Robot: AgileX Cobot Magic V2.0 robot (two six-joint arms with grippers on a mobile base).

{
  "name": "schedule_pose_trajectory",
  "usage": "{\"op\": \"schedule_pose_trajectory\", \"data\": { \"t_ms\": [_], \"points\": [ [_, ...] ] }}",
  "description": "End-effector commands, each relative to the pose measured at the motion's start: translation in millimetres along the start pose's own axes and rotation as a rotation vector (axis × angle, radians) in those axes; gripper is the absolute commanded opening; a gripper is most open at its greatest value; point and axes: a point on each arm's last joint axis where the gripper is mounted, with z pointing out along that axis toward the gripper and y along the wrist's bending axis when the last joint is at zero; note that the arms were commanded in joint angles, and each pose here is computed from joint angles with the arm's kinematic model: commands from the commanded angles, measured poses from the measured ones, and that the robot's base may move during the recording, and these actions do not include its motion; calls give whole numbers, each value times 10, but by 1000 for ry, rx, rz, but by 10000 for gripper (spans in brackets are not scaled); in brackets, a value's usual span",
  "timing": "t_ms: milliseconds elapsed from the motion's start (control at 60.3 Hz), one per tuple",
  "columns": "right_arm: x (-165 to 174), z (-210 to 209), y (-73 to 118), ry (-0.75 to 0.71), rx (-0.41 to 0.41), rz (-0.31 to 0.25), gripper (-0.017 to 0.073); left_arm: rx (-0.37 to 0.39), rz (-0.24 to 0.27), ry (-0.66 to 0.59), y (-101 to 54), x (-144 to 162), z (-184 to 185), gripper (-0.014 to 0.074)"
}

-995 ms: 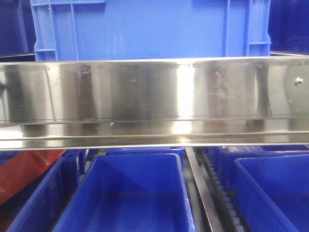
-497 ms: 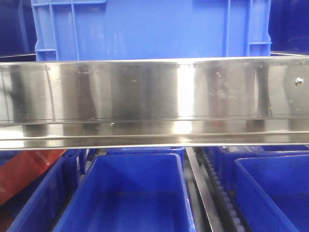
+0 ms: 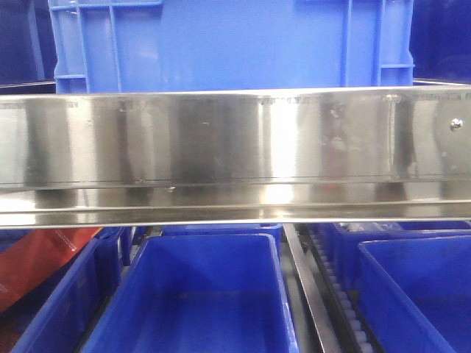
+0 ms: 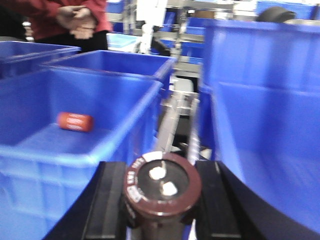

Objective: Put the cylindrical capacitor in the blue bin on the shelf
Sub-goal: 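Lower the orange cylinder into the blue bin and open the left gripper, then lower the dark-red capacitor into the blue bin and open the right gripper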

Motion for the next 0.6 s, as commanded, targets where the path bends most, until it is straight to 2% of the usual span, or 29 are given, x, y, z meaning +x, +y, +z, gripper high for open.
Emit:
{"op": "schedule_pose_trajectory", "data": {
  "t_ms": [0,149,332,481,580],
  "points": [
    [-211,102,27,-44,-28,-21,-162,-3,-36,-67,65,168,-173,-111],
    [-579,420,156,-30,-121,-90,-162,6,-53,-139,145,382,-421,-111],
    [-897,986,438,64,-250,-120,-162,-11,-61,-97,189,513,-501,-111],
    [-966,1486,708,189,-334,-150,-162,-17,-61,-75,193,537,-493,-111],
    [-895,1861,857,288,-367,-168,-162,-17,-61,-75,193,537,-493,-111]
  ]
}}
